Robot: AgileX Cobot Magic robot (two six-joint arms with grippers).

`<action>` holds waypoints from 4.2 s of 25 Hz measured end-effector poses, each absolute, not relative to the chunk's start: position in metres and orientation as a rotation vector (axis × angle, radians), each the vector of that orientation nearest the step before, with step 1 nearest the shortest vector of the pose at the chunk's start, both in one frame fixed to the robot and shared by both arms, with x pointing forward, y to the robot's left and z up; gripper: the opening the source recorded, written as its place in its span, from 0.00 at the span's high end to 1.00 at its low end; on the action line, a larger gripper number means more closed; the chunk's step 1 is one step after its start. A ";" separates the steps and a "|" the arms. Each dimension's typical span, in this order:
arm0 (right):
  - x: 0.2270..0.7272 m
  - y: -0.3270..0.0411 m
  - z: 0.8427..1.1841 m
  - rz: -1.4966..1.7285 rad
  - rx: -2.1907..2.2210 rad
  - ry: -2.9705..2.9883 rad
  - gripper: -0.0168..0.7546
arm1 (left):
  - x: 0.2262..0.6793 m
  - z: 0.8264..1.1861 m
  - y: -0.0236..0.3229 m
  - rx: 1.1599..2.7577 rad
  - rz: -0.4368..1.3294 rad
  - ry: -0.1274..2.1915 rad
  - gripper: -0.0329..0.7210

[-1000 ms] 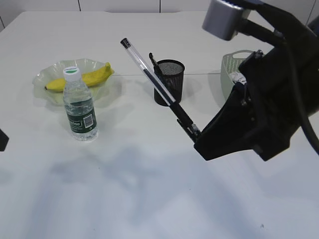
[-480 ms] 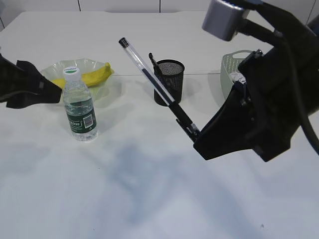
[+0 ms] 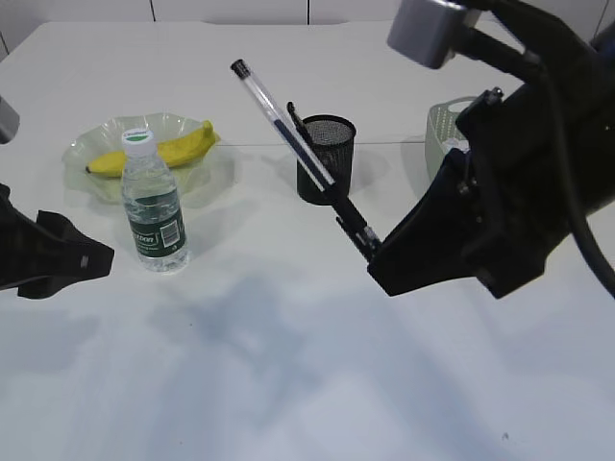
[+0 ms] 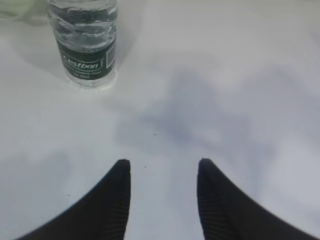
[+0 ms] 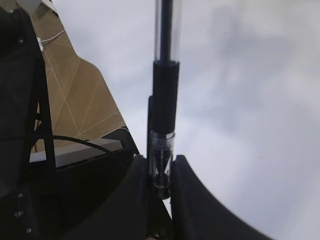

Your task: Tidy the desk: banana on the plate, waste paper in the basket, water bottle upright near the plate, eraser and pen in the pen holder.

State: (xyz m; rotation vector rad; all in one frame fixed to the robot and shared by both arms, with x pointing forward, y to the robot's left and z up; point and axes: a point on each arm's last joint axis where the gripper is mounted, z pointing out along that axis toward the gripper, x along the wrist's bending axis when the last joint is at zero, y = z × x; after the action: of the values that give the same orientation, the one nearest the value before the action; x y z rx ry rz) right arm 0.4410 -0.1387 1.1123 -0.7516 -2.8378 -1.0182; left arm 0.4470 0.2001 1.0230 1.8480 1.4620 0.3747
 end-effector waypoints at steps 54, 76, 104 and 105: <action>0.441 -0.145 1.108 -0.882 -1.057 -2.737 0.89 | 0.412 1.058 0.124 1.967 1.273 -0.821 0.38; 0.439 -0.145 1.108 -0.850 -1.139 -2.667 0.89 | 0.410 1.065 0.121 1.863 1.393 -1.120 0.37; 0.438 -0.136 1.105 -0.850 -1.145 -2.533 0.89 | 0.426 1.076 0.084 1.689 1.403 -1.185 0.39; 0.439 -0.135 1.103 -0.844 -1.146 -2.524 0.89 | 0.427 1.075 0.083 1.688 1.395 -1.189 0.39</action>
State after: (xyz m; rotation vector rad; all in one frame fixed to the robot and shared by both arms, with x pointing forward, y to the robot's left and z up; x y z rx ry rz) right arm 0.4395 -0.1350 1.1030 -1.1465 -2.5240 -0.8443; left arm 0.4267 0.0828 1.0747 1.6878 -1.1889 1.3949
